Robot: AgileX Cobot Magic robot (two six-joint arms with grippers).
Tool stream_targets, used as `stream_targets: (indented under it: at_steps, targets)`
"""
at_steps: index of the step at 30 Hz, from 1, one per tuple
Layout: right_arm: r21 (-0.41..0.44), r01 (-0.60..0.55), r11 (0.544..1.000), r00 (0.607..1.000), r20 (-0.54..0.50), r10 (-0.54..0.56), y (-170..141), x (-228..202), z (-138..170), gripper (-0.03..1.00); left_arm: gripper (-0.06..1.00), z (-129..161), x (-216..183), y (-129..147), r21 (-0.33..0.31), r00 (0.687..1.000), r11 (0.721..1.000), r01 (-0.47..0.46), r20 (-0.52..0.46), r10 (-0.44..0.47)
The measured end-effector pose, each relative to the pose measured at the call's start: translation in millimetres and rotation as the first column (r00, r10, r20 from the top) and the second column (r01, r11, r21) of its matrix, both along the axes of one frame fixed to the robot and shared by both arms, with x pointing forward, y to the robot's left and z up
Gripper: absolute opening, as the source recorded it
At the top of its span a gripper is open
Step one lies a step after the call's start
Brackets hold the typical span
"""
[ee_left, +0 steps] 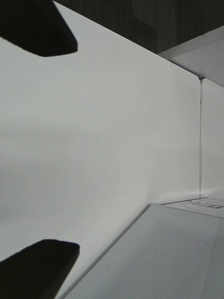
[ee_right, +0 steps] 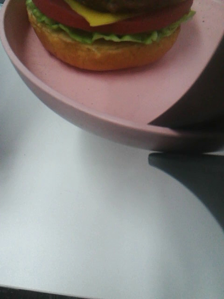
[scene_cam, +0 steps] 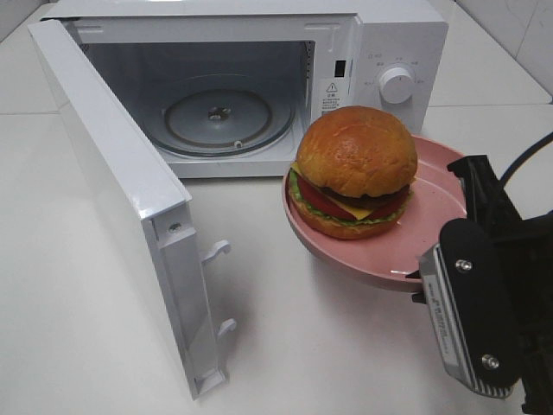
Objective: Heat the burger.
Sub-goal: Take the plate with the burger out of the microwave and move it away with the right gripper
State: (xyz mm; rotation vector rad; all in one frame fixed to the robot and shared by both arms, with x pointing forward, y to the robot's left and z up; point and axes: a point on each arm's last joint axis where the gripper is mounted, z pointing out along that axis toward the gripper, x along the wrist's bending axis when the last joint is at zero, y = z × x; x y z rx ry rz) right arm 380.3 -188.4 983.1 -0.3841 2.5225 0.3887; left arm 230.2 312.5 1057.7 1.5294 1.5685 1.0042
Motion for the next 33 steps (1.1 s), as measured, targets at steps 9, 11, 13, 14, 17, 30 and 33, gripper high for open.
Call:
stream_targets:
  at_steps: [9,11,13,14,17,30,33]
  targets:
    - [0.019,0.188,0.982,0.982,-0.027,-0.187,-22,-16,15,0.04,0.99,0,0,0,0.0,1.0,1.0,0.0,0.0,0.0]
    - [0.021,0.237,0.971,0.971,-0.035,-0.237,-27,-18,17,0.04,0.99,0,0,0,0.0,1.0,1.0,0.0,0.0,0.0]
    - [0.017,0.262,0.965,0.964,-0.041,-0.262,-29,-19,17,0.04,0.99,0,0,0,0.0,1.0,1.0,0.0,0.0,0.0]
    - [0.002,0.307,0.952,0.95,-0.054,-0.306,-32,-20,17,0.04,0.99,0,0,0,0.0,1.0,1.0,0.0,0.0,0.0]
    - [-0.029,0.379,0.925,0.922,-0.077,-0.38,-38,-21,15,0.04,0.99,0,0,0,0.0,1.0,1.0,0.0,0.0,0.0]
    - [0.002,0.728,0.685,0.682,-0.098,-0.725,-56,-19,15,0.04,0.99,0,0,0,0.0,1.0,1.0,0.0,0.0,0.0]
    - [0.052,0.812,0.581,0.583,-0.112,-0.805,-59,-18,16,0.04,0.99,0,0,0,0.0,1.0,1.0,0.0,0.0,0.0]
